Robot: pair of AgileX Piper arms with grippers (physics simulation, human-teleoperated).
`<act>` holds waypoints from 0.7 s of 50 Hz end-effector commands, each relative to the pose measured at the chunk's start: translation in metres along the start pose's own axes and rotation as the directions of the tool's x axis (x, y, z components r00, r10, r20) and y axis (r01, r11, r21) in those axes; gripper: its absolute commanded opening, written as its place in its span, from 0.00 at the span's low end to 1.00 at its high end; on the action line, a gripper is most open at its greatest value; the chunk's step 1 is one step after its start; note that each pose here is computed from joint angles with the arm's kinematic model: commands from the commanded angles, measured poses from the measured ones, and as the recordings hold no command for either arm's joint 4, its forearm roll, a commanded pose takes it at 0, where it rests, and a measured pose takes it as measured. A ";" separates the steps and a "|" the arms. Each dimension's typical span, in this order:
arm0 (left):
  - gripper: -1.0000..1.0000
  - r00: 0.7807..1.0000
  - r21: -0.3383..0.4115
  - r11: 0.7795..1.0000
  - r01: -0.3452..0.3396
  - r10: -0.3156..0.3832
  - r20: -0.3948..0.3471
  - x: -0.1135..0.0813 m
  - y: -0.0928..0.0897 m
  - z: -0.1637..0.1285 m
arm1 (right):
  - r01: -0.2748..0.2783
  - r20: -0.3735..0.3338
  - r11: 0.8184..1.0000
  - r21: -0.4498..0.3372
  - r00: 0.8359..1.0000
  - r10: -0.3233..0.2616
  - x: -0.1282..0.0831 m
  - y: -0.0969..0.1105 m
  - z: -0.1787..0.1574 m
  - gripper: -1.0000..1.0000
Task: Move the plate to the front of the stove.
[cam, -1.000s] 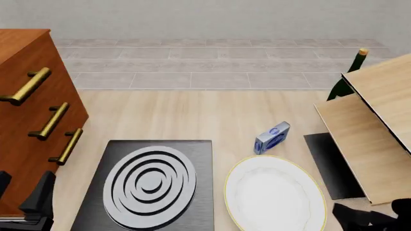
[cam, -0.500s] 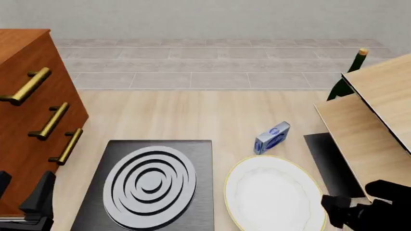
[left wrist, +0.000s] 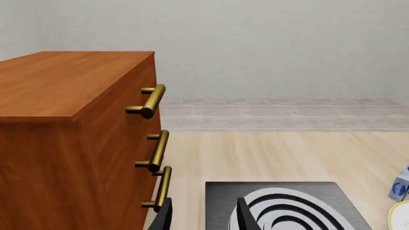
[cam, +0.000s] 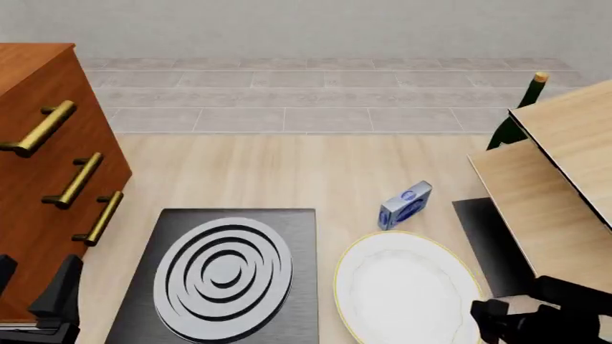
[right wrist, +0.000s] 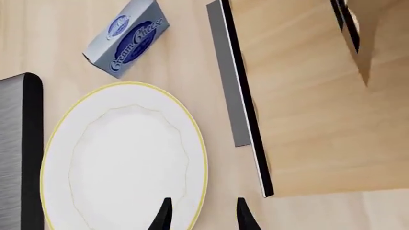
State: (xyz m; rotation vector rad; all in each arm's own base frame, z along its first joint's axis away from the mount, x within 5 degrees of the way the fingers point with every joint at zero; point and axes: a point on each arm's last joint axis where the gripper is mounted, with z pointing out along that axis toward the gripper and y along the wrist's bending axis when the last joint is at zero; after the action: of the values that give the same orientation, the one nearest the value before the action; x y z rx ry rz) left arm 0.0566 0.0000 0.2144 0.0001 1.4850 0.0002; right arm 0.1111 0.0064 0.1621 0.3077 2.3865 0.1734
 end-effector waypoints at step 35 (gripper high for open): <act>1.00 1.000 0.000 1.000 0.000 0.000 0.000 0.000 0.000 0.000 | -0.039 -0.050 0.999 -0.033 0.998 0.037 0.026 0.000 0.026 1.00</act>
State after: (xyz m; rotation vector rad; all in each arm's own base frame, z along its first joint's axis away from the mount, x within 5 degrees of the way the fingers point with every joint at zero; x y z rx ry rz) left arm 0.0566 0.0000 0.2144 0.0000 1.4850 0.0001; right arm 0.1073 0.0126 0.1313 0.3359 2.4169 0.2297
